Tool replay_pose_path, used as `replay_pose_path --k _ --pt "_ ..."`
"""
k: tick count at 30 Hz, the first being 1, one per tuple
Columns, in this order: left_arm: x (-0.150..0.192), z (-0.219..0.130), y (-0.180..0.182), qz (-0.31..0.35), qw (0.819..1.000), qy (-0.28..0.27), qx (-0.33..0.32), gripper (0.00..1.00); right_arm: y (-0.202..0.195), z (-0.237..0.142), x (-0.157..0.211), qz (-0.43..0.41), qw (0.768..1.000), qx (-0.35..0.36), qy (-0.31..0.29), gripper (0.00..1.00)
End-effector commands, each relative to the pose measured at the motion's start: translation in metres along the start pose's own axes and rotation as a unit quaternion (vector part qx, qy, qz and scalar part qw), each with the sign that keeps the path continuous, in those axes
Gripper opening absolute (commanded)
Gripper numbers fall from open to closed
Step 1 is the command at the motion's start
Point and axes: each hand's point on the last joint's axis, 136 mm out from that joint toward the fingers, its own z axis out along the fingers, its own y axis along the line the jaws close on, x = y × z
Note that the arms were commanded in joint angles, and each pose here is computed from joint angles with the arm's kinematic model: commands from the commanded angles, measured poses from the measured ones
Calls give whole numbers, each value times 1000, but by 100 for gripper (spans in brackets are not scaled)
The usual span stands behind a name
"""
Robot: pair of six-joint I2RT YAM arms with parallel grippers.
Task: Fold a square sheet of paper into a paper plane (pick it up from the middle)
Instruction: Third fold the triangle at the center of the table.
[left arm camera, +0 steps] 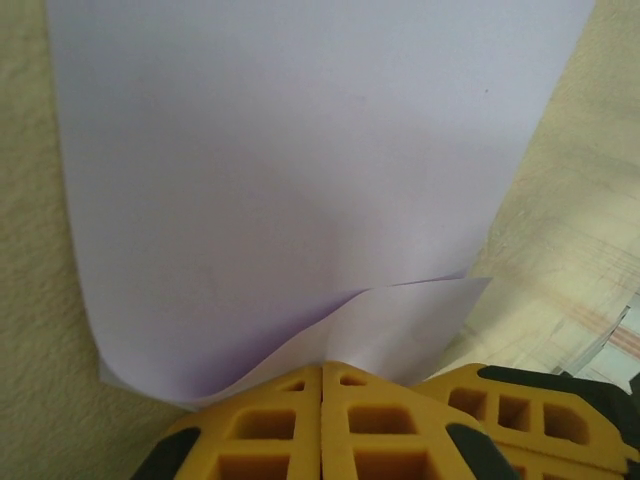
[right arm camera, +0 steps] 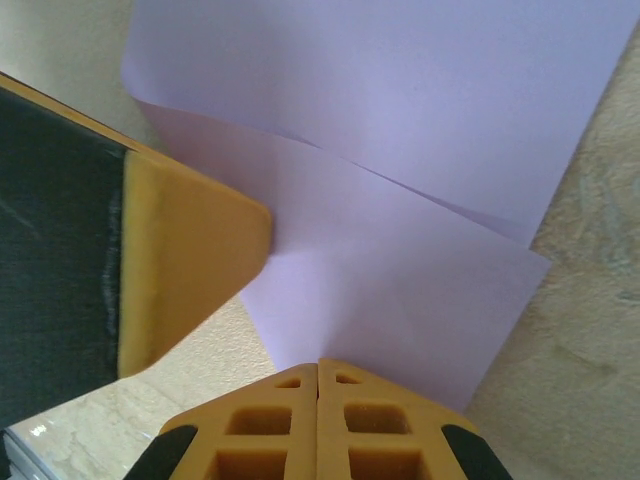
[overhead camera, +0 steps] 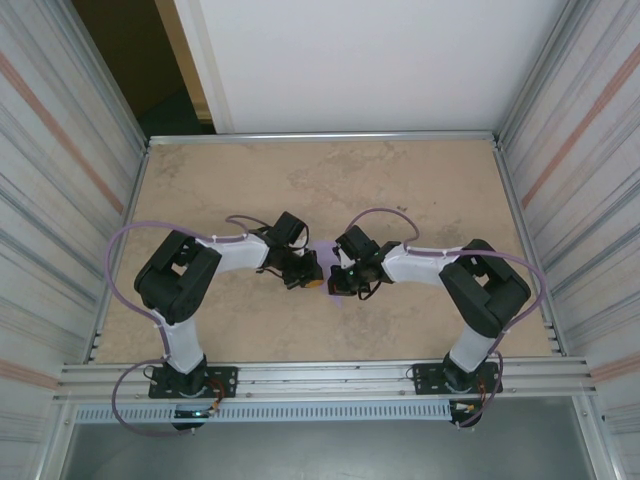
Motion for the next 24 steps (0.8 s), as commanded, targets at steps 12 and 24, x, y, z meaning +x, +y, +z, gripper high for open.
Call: replay_pose_path --k 12,24 --pt "1 -16 -26 67 996 -44 45 7 -26 12 18 40 998 33 27 0" --pt "17 3 -8 56 998 -27 29 7 -27 14 20 51 998 35 32 0"
